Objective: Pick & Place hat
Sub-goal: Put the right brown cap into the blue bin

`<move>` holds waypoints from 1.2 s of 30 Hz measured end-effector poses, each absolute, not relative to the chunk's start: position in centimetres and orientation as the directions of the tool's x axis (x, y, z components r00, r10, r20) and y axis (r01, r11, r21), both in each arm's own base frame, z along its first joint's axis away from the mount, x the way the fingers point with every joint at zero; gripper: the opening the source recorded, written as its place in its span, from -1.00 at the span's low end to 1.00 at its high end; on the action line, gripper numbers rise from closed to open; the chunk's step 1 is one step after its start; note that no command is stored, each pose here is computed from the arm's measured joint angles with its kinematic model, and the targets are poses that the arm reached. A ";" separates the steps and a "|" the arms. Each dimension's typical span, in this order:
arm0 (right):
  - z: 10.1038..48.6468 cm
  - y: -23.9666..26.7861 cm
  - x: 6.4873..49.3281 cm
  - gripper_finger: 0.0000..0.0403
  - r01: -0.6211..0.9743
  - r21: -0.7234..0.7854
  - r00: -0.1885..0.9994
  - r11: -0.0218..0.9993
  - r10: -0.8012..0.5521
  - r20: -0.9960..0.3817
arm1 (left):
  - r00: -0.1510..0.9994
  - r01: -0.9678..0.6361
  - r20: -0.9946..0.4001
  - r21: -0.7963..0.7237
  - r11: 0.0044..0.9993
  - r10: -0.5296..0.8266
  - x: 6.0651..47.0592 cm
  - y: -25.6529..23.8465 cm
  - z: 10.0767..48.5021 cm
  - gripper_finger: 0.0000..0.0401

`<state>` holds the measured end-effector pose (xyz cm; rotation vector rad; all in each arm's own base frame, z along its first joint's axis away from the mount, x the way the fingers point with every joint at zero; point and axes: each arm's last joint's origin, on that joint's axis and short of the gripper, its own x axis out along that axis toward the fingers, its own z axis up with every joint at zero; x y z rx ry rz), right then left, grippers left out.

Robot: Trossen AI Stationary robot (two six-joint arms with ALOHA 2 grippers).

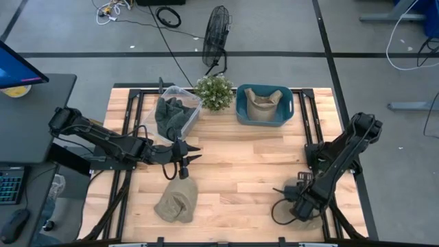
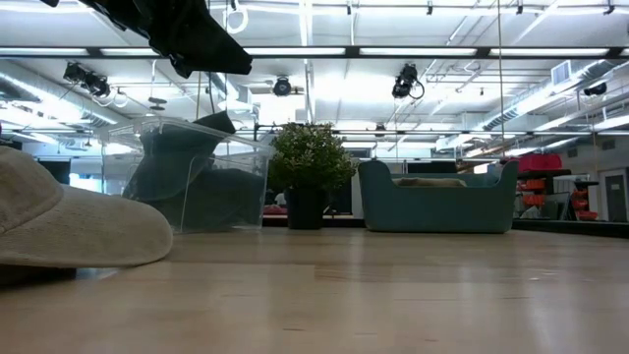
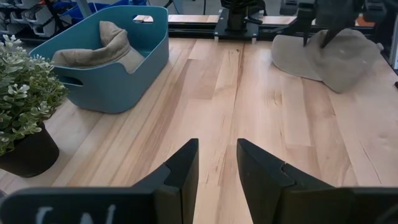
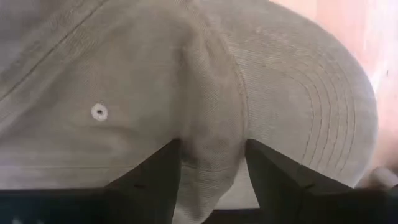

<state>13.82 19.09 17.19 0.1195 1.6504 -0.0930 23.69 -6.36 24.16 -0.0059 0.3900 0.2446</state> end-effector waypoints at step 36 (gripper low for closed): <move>29.1 12.1 22.6 -0.96 -0.029 -0.784 0.426 0.620 -0.702 -0.571 | 0.896 -0.238 -0.377 0.039 0.971 0.235 23.7 -6.4 24.2 -0.43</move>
